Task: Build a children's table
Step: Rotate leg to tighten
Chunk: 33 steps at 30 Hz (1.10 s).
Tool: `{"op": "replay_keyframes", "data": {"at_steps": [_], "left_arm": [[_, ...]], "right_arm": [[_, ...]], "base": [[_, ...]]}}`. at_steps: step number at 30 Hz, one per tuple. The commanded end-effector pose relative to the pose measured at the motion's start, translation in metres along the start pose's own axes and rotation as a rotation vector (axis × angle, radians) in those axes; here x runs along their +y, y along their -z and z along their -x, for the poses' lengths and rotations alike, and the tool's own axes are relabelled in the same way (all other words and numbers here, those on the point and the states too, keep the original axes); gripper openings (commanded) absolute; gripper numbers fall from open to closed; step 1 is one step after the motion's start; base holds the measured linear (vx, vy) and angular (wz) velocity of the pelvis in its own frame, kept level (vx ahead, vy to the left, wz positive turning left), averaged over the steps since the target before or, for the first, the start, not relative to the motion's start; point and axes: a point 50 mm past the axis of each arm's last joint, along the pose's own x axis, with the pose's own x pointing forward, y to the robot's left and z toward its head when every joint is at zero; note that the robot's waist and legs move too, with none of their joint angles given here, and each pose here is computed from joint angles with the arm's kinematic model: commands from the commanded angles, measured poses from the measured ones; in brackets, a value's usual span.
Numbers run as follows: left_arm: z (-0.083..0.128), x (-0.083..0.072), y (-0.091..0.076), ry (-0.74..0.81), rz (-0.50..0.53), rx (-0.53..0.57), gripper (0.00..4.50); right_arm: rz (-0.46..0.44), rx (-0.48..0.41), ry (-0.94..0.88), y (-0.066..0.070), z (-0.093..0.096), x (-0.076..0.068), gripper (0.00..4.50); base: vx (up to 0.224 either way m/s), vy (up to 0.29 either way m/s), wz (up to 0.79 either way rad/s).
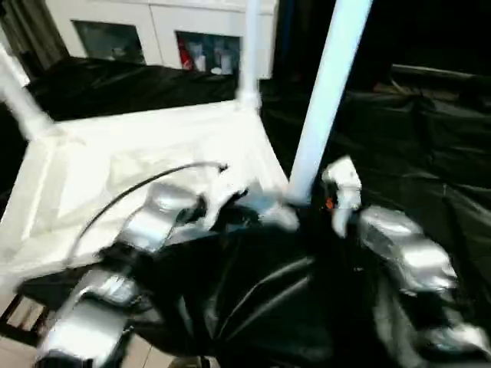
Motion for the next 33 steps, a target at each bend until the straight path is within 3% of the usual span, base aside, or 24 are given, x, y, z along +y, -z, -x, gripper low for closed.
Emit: {"op": "replay_keyframes", "data": {"at_steps": [1, 5, 7, 9, 12, 15, 16, 20, 21, 23, 28, 33], "left_arm": [[-0.013, -0.001, -0.028, -0.079, 0.010, -0.083, 0.00], [-0.026, -0.005, -0.039, -0.121, 0.007, -0.101, 0.00], [-0.028, -0.008, -0.041, -0.106, -0.008, -0.104, 0.00], [-0.029, -0.008, -0.041, -0.103, -0.011, -0.104, 0.00], [-0.026, -0.009, -0.037, -0.063, -0.038, -0.109, 0.00], [-0.019, -0.009, -0.029, -0.012, -0.061, -0.093, 0.00], [-0.014, -0.010, -0.024, 0.033, -0.095, -0.089, 0.00], [-0.007, -0.010, -0.017, 0.081, -0.110, -0.061, 0.00], [0.001, -0.012, -0.011, 0.151, -0.136, -0.040, 0.00], [0.008, -0.014, -0.007, 0.215, -0.159, -0.037, 0.00], [0.025, -0.018, 0.000, 0.345, -0.208, -0.023, 0.00], [0.030, -0.016, 0.003, 0.342, -0.215, -0.004, 0.00]], "right_arm": [[-0.111, 0.104, 0.078, 0.028, -0.016, 0.015, 2.66], [-0.089, 0.061, 0.093, 0.020, -0.034, 0.032, 2.66], [-0.106, 0.040, 0.067, 0.017, -0.036, 0.036, 3.22], [-0.115, 0.033, 0.062, 0.016, -0.037, 0.037, 3.39], [-0.040, 0.026, -0.004, 0.012, -0.034, 0.037, 3.81], [0.023, 0.021, -0.152, 0.006, -0.023, 0.035, 3.81], [0.083, 0.027, -0.236, 0.004, -0.015, 0.033, 3.81], [0.151, 0.046, -0.325, 0.002, -0.005, 0.030, 3.81], [0.215, 0.076, -0.419, -0.002, 0.008, 0.024, 3.81], [0.250, 0.105, -0.477, -0.004, 0.017, 0.019, 3.81], [0.293, 0.161, -0.589, -0.008, 0.035, 0.012, 3.81], [0.290, 0.168, -0.623, -0.009, 0.038, 0.011, 3.56]], "base": [[0.000, 0.000, 0.00], [0.000, 0.000, 0.00], [0.000, 0.000, 0.00], [0.000, 0.000, 0.00], [0.000, 0.000, 0.00], [0.000, 0.000, 0.00], [0.000, 0.000, 0.00], [0.000, 0.000, 0.00], [0.000, 0.000, 0.00], [0.000, 0.000, 0.00], [0.000, 0.000, 0.00], [0.000, 0.000, 0.00]]}}
